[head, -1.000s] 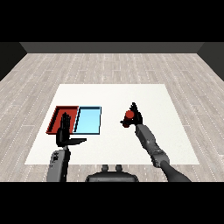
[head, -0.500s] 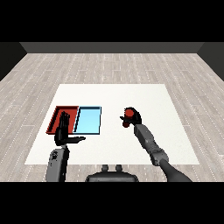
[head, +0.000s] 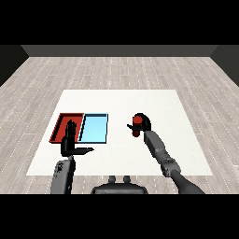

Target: Pick the red can and put it in the red box

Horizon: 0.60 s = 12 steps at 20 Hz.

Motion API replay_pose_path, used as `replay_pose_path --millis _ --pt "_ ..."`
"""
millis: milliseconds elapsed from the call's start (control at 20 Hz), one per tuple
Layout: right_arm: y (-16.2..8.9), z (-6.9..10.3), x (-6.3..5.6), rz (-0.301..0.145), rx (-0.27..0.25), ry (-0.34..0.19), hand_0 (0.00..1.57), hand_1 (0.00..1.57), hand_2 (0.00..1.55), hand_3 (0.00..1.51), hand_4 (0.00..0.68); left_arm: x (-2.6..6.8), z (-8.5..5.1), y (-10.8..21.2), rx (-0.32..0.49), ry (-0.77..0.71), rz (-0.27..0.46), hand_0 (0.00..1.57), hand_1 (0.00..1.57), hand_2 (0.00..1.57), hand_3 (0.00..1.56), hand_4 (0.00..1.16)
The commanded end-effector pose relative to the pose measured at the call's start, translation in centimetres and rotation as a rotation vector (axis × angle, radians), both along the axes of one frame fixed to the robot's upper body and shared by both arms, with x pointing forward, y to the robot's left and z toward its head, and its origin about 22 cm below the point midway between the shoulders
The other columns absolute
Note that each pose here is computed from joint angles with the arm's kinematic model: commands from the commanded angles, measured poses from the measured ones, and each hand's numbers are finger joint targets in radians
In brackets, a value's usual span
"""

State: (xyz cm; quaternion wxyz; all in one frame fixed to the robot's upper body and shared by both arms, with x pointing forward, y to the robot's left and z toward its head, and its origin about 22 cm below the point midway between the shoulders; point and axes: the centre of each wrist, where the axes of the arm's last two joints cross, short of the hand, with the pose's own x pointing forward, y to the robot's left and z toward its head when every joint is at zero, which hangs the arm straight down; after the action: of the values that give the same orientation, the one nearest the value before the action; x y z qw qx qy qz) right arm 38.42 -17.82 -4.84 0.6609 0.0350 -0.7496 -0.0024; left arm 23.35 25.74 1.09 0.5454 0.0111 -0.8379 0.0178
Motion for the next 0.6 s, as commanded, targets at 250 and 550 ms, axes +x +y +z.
replay_pose_path --millis 250,550 --pt "1.2 2.4 0.1 0.015 0.012 -0.107 1.43 1.43 1.44 1.40 0.656 -1.13 -0.6 -1.2 0.006 0.032 -0.055 0.00 0.00 0.00 0.00 0.00" --pt "2.9 4.8 -0.4 0.025 0.028 -0.168 1.44 1.44 1.45 1.41 0.649 1.03 -0.8 -4.6 0.041 0.048 -0.127 0.00 0.00 0.00 0.00 0.00"
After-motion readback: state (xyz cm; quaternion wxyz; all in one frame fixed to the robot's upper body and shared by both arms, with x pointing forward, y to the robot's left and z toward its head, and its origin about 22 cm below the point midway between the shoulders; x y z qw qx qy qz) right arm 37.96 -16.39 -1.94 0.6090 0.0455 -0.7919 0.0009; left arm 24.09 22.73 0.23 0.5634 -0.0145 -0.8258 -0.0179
